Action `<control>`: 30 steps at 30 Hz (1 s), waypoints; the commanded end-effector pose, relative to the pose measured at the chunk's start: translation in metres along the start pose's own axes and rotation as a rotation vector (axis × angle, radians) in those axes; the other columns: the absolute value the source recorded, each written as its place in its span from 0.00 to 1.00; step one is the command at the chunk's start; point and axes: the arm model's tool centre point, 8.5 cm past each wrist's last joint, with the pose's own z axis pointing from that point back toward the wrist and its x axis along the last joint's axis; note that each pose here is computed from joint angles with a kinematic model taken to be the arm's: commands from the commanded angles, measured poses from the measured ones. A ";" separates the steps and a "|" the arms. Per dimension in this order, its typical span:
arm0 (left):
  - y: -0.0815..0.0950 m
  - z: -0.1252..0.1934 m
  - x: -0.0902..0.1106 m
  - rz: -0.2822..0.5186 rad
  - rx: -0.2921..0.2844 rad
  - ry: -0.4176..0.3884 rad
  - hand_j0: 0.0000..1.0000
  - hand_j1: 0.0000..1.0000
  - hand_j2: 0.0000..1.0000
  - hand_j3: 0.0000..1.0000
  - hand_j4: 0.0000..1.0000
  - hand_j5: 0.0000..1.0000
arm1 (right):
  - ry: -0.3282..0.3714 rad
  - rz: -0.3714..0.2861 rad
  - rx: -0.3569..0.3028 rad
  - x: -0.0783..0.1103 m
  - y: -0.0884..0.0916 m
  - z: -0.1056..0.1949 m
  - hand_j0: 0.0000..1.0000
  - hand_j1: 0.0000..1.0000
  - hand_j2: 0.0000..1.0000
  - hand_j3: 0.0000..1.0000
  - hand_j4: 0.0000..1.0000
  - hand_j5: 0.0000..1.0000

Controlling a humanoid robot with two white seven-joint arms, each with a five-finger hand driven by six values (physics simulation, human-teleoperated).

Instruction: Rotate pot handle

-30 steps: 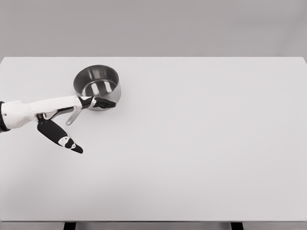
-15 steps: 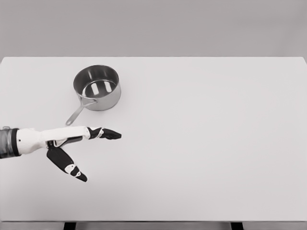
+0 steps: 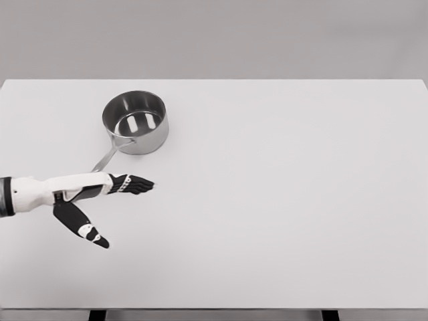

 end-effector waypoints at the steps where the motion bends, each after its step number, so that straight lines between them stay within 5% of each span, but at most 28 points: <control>1: 0.002 0.006 -0.003 0.023 0.008 0.044 1.00 1.00 1.00 1.00 1.00 1.00 | 0.001 0.001 0.000 0.000 0.000 0.000 1.00 1.00 1.00 1.00 1.00 1.00; 30: 0.019 0.031 -0.025 0.040 0.077 0.139 1.00 1.00 1.00 1.00 1.00 1.00 | 0.001 0.001 0.000 0.000 0.000 0.000 1.00 1.00 1.00 1.00 1.00 1.00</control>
